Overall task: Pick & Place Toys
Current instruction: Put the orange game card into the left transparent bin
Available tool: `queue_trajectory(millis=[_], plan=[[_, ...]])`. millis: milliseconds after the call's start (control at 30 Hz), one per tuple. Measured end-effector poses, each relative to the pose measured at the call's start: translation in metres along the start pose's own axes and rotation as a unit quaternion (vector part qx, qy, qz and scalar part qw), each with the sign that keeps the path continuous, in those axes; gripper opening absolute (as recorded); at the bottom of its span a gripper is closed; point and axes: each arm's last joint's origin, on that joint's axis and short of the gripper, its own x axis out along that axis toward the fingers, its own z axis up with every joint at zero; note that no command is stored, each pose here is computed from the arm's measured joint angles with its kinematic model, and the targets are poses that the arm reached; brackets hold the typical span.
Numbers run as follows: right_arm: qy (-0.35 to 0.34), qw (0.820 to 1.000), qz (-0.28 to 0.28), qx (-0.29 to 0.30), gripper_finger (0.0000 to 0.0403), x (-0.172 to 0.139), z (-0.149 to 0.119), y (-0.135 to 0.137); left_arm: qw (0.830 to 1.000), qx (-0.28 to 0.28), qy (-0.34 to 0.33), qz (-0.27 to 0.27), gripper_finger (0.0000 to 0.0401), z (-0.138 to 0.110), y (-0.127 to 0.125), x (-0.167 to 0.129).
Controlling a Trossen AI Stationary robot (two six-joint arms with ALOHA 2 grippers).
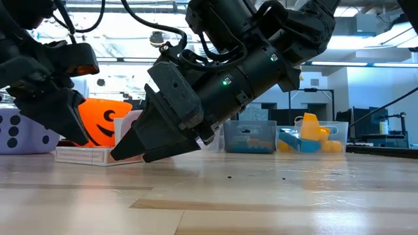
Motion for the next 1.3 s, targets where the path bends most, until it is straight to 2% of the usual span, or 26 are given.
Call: queue_trajectory(millis=[400, 933, 1167, 1300], plan=[[-0.004, 1.000, -0.012, 0.000, 0.0366, 0.000, 0.001, -0.001, 0.999, -0.026, -0.030, -0.028, 0.0000, 0.007, -0.006, 0.000], [-0.007, 0.999, -0.039, -0.001, 0.0366, 0.000, 0.000, -0.003, 1.000, 0.010, 0.024, 0.004, 0.0000, -0.003, 0.002, -0.001], [-0.006, 0.999, -0.040, -0.001, 0.0366, 0.000, 0.000, -0.003, 1.000, 0.009, 0.022, 0.003, 0.0000, -0.002, 0.004, -0.004], [-0.006, 0.999, -0.040, -0.001, 0.0366, 0.000, 0.000, -0.003, 1.000, -0.001, -0.009, 0.001, 0.0000, 0.004, 0.007, -0.014]])
